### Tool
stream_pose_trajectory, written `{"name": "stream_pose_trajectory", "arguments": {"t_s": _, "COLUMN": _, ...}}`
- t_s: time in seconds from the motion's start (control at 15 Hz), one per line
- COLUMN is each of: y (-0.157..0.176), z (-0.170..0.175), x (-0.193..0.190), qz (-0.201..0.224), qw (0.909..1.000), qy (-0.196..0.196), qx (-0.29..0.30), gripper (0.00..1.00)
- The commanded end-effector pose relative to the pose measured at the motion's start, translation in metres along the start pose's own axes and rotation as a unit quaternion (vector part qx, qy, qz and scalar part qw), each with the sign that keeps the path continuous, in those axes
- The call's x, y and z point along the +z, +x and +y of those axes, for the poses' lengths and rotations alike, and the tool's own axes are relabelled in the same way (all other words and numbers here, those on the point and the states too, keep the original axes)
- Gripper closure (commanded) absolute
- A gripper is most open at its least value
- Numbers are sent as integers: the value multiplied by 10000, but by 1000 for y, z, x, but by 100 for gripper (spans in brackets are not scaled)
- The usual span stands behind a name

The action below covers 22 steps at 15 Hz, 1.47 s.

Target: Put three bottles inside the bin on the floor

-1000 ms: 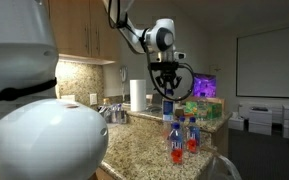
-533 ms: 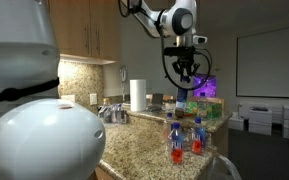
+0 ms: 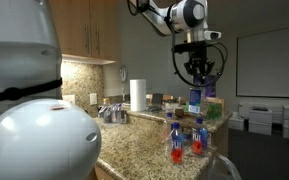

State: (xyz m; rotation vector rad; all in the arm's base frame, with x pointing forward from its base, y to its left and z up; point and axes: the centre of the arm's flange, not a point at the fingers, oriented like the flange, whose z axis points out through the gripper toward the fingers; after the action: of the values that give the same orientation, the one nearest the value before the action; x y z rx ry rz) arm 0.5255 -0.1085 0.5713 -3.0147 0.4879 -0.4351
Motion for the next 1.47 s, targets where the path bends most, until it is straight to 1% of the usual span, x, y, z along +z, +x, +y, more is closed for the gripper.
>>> {"name": "stream_pose_trajectory", "arguments": {"t_s": 0.0, "y": -3, "z": 44, "x": 23, "qz": -355, "qw": 9959, "qy": -608, "qx": 573, "gripper": 90}}
{"name": "stream_pose_trajectory", "arguments": {"t_s": 0.13, "y": -18, "z": 69, "x": 59, "qz": -557, "qw": 9904, "qy": -832, "qx": 950, "gripper": 90}}
{"name": "stream_pose_trajectory", "arguments": {"t_s": 0.27, "y": -40, "z": 83, "x": 100, "qz": -662, "qw": 9847, "qy": -986, "qx": 1279, "gripper": 90}}
{"name": "stream_pose_trajectory", "arguments": {"t_s": 0.4, "y": -58, "z": 89, "x": 141, "qz": -635, "qw": 9794, "qy": -1106, "qx": 1567, "gripper": 90}}
{"name": "stream_pose_trajectory", "arguments": {"t_s": 0.6, "y": -76, "z": 97, "x": 193, "qz": -431, "qw": 9693, "qy": -1490, "qx": 1907, "gripper": 90}}
{"name": "stream_pose_trajectory", "arguments": {"t_s": 0.8, "y": -90, "z": 108, "x": 221, "qz": -326, "qw": 9557, "qy": -1885, "qx": 2238, "gripper": 90}}
{"name": "stream_pose_trajectory", "arguments": {"t_s": 0.93, "y": -95, "z": 111, "x": 235, "qz": -266, "qw": 9485, "qy": -2012, "qx": 2434, "gripper": 90}}
{"name": "stream_pose_trajectory", "arguments": {"t_s": 1.13, "y": -106, "z": 106, "x": 255, "qz": -357, "qw": 9409, "qy": -2008, "qx": 2702, "gripper": 90}}
{"name": "stream_pose_trajectory", "arguments": {"t_s": 1.27, "y": -109, "z": 98, "x": 263, "qz": -375, "qw": 9385, "qy": -1934, "qx": 2837, "gripper": 90}}
{"name": "stream_pose_trajectory", "arguments": {"t_s": 1.4, "y": -108, "z": 84, "x": 269, "qz": -305, "qw": 9386, "qy": -1861, "qx": 2888, "gripper": 90}}
